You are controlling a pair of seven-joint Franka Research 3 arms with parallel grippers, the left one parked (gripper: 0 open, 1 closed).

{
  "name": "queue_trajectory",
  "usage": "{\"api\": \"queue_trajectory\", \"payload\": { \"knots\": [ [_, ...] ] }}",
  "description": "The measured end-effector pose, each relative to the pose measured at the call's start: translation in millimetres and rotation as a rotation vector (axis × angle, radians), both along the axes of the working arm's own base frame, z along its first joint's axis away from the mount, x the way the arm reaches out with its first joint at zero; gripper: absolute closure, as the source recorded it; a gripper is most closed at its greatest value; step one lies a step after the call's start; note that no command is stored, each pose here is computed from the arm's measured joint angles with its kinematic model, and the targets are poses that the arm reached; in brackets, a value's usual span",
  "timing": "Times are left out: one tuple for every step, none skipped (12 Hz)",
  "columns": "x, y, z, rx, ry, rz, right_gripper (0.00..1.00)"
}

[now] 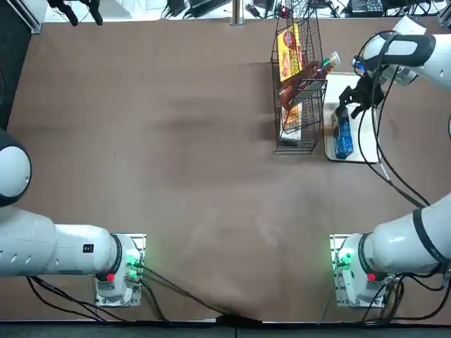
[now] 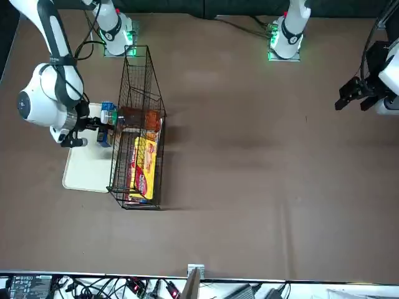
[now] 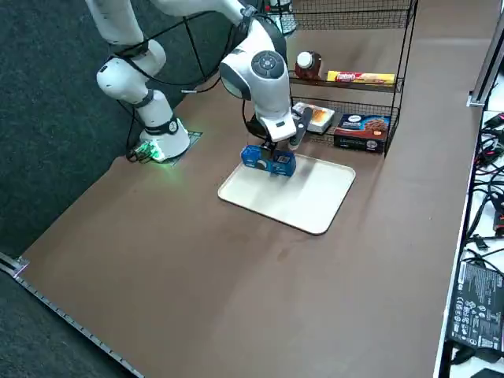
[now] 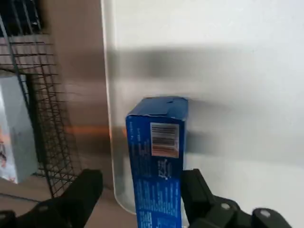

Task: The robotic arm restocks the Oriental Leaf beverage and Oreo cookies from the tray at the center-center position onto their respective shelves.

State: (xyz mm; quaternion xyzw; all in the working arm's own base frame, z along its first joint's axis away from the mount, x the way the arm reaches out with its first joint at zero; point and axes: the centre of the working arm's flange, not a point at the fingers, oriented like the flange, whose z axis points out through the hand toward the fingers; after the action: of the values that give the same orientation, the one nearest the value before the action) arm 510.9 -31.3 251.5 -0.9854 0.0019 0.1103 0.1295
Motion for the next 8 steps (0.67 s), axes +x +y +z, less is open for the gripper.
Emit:
{"api": "queue_trajectory", "payload": {
  "knots": [
    [-1.0, -0.5, -4.6, -0.002, 0.006, 0.0, 0.0],
    [-1.8, -1.0, -8.3, -0.006, 0.01, 0.002, 0.0],
    [-2.4, -1.5, -10.9, -0.009, 0.014, 0.005, 0.0],
    [-2.7, -1.8, -12.5, -0.012, 0.016, 0.007, 0.0],
    [-2.9, -2.0, -13.5, -0.012, 0.018, 0.007, 0.0],
    [-3.1, -2.0, -13.8, -0.013, 0.018, 0.007, 0.0],
    [-3.7, -1.9, -14.3, -0.012, 0.02, 0.007, 0.0],
    [-4.5, -1.9, -15.3, -0.012, 0.022, 0.007, 0.0]
  ]
}}
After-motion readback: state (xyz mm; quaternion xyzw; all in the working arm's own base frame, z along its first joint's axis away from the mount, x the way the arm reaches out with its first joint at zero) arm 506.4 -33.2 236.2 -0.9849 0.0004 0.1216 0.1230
